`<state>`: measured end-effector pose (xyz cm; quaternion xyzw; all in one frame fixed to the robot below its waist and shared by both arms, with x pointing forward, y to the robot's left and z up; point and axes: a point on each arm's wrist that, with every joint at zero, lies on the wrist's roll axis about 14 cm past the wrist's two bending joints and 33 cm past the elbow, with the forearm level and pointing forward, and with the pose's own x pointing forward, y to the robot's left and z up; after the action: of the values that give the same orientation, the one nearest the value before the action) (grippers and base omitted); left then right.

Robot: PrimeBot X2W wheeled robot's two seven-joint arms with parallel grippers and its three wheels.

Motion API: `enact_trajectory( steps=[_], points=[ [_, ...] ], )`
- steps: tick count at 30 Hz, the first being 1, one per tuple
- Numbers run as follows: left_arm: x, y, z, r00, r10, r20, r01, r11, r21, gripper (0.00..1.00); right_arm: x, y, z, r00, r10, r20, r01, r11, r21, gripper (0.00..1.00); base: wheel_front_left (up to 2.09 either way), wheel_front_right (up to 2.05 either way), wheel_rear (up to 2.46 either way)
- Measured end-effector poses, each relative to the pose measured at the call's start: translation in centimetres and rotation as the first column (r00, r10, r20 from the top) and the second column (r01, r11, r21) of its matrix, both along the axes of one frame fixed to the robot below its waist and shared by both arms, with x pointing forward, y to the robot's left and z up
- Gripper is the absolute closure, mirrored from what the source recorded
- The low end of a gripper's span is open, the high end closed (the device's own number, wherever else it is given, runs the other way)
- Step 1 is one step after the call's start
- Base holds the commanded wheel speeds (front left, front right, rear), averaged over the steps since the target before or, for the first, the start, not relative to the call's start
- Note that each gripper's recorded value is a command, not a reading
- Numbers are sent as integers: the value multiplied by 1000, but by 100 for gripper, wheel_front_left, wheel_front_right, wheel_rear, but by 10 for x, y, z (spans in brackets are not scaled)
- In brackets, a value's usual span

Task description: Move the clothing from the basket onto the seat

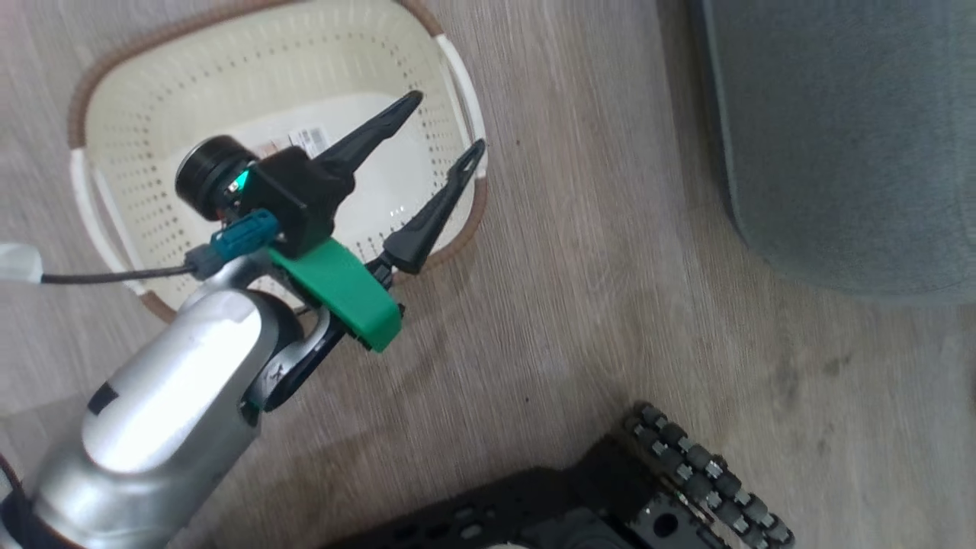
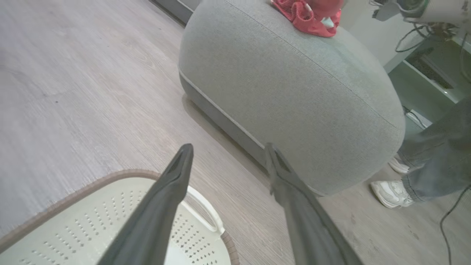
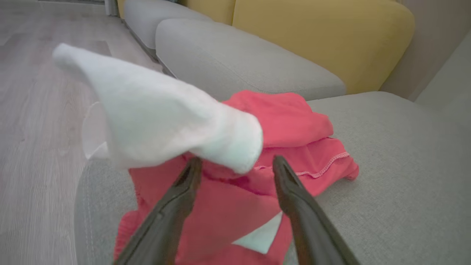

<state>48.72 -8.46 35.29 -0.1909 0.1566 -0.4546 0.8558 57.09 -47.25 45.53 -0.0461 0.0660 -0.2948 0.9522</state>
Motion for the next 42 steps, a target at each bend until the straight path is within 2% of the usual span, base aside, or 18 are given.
enact_trajectory(
  steps=[4,7,12,14,18,21,23,27,30,32,34,38,40,42],
  points=[
    [-1,8,11,999,47,17,-48,999,8,0,-10,19,2,994,86,-70,-90,994,-56,0,0,0,0],
    [-9,19,18,996,90,27,-91,995,31,0,-28,39,2,975,170,-144,-187,976,-111,0,0,0,0],
    [-17,50,35,974,225,6,-225,973,56,0,-53,82,31,952,300,-70,-307,942,-138,0,0,0,0],
    [-21,68,38,963,268,32,-270,956,110,0,-66,110,35,931,364,-32,-365,924,-117,0,0,0,0],
    [-34,113,45,915,402,36,-402,900,169,0,-110,173,6,871,491,-37,-491,871,-13,0,0,0,0],
    [-41,154,61,850,523,67,-526,832,175,0,-139,212,-11,829,558,-31,-556,829,59,0,0,0,0],
    [-48,185,68,799,594,92,-600,779,182,0,-147,239,-16,798,602,-7,-599,795,98,0,0,0,0],
    [-70,241,75,700,701,137,-712,670,212,0,-147,289,-3,728,684,57,-686,722,91,0,0,0,0],
    [-86,270,84,623,766,155,-780,595,194,0,-149,313,7,703,703,104,-711,698,90,0,0,0,0],
    [-95,282,91,586,792,172,-809,561,176,0,-156,323,8,699,705,118,-715,691,102,0,0,0,0],
    [-104,289,98,564,804,189,-825,541,161,0,-165,332,7,691,714,114,-723,682,107,0,0,0,0],
    [-119,301,108,521,825,218,-854,502,139,0,-187,335,0,703,702,113,-711,689,141,0,0,0,0],
    [-123,305,111,504,834,224,-864,488,127,0,-193,334,-1,708,698,109,-706,694,144,0,0,0,0],
    [-123,302,111,514,826,230,-858,498,128,0,-196,331,0,715,690,112,-698,701,142,0,0,0,0]
  ],
)
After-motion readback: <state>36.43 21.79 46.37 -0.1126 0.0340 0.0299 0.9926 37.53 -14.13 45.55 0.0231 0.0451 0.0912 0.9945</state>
